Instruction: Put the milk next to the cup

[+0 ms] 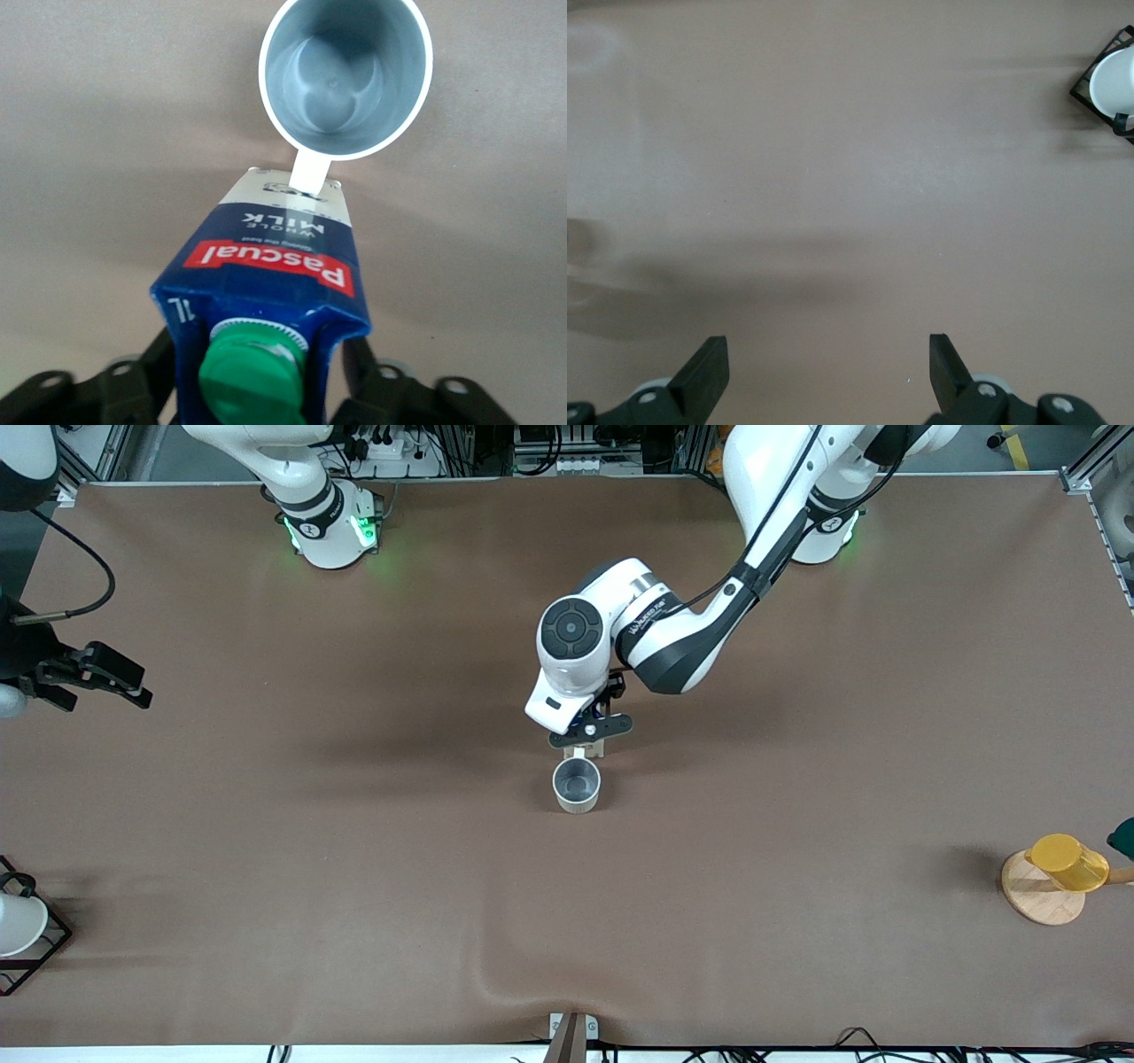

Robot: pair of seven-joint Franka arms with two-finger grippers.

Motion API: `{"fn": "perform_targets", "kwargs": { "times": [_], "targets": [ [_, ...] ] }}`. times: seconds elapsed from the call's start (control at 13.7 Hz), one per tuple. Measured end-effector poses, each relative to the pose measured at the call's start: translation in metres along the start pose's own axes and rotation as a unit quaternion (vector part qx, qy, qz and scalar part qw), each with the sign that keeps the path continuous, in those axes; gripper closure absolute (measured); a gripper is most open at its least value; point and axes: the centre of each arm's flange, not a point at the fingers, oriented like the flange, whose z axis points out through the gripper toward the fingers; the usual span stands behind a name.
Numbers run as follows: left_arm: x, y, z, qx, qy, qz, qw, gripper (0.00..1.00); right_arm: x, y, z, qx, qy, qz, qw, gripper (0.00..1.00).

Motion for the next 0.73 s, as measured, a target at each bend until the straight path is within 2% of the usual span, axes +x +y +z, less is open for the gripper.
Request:
{"fn": "perform_targets", "kwargs": {
  "times": [0.15,0.44,0.58,0.73],
  "targets": [
    [0.000,0.002,-0.022,-0.016,0.012,0.000,1.000,0.00,0.000,-0.001,-0.002,0.000,0.002,-0.001,1.000,0.00],
    [-0.007,-0.024,-0.129,-0.045,0.056,-0.010,0.997,0.00,0.000,0.002,-0.002,-0.001,0.002,0.001,1.000,0.00],
    [0.017,-0.071,-0.188,-0.054,0.083,-0.040,0.994,0.00,0.000,0.003,-0.002,-0.001,0.002,0.002,1.000,0.00],
    [0.053,-0.135,-0.230,-0.046,0.094,-0.041,0.994,0.00,0.000,0.003,-0.002,-0.002,0.002,0.003,1.000,0.00]
  ]
}}
